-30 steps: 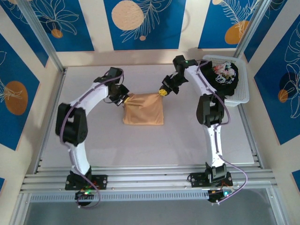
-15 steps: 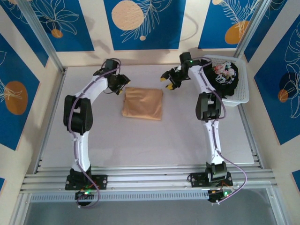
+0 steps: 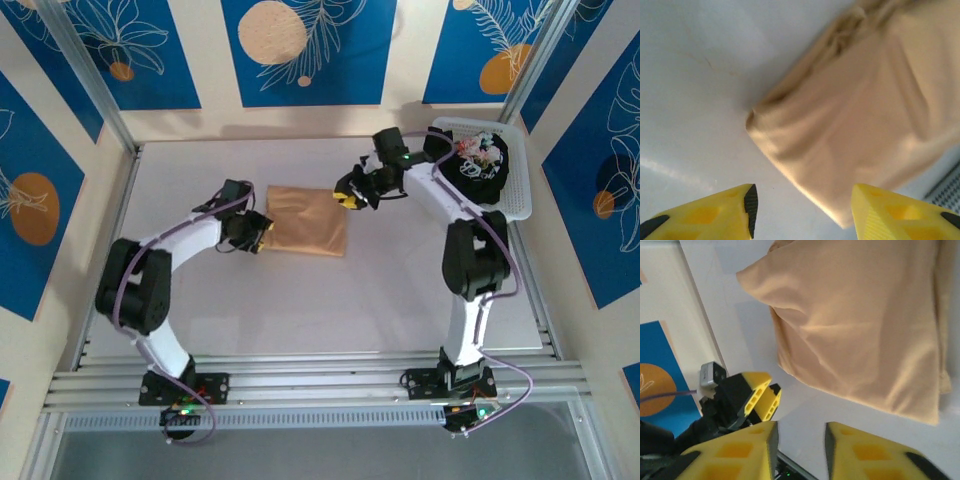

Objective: Fold and stack the t-shirts

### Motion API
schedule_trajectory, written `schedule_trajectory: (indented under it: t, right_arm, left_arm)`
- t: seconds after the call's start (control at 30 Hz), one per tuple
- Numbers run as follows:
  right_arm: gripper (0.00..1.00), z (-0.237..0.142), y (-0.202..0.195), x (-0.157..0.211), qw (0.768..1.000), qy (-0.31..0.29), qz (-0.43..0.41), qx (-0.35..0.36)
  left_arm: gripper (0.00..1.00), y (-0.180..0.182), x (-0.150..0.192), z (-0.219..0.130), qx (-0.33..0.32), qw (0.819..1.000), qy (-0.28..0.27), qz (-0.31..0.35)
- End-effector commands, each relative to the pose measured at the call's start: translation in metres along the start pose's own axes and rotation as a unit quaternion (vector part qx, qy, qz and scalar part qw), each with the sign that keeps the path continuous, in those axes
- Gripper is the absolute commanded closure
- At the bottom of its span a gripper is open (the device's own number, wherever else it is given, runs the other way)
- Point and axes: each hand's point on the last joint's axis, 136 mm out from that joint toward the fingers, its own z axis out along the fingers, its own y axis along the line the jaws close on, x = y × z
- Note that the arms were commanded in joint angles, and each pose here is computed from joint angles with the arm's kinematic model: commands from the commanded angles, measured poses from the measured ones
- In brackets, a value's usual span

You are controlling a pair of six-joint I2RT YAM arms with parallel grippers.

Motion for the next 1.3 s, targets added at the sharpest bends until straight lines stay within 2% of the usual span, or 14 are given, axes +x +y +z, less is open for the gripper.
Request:
schedule_trajectory:
  t: [0.0,0.1,0.23,0.37,0.6,0.73,0.87,0.97,1.07,1.27]
  right_arm:
    - [0.77,0.034,0.007,-0.026,1.0,0.003,-0.011,-0.015]
    - [0.84,0.06,0.007,-0.046,1.0,0.015,0.012,-0.023]
    - [0.86,0.09,-0.009,-0.066,0.999,0.019,0.045,-0.005]
    - [0.87,0.107,-0.037,-0.087,0.997,0.013,0.077,0.025]
    - [0.88,0.13,-0.061,-0.096,0.992,0.019,0.117,0.044]
    - [0.88,0.137,-0.063,-0.09,0.991,0.028,0.121,0.047]
    - [0.86,0.124,-0.041,-0.094,0.996,0.017,0.087,0.026]
    - [0.82,0.099,-0.005,-0.101,0.999,-0.006,0.043,-0.008]
    - [0.79,0.068,0.03,-0.104,0.999,-0.03,0.008,-0.037]
    - [0.78,0.012,0.064,-0.083,0.996,-0.063,-0.026,-0.049]
  left_arm:
    - [0.59,-0.055,-0.011,0.002,0.067,0.998,-0.004,-0.011]
    - [0.65,-0.056,-0.013,0.013,0.057,0.998,-0.001,-0.033]
    - [0.67,-0.046,-0.015,0.029,0.041,0.998,0.001,-0.042]
    - [0.68,-0.02,-0.033,0.035,0.011,0.998,-0.017,-0.057]
    - [0.64,0.019,-0.061,0.05,-0.03,0.998,-0.018,-0.059]
    - [0.59,0.02,-0.071,0.049,-0.026,0.998,-0.021,-0.052]
    - [0.54,-0.006,-0.075,0.018,-0.005,0.999,-0.046,-0.021]
    - [0.52,-0.026,-0.07,-0.014,0.012,0.998,-0.065,0.012]
    - [0.51,-0.047,-0.054,-0.034,0.038,0.996,-0.06,0.045]
    - [0.54,-0.095,-0.026,-0.04,0.099,0.991,-0.025,0.09]
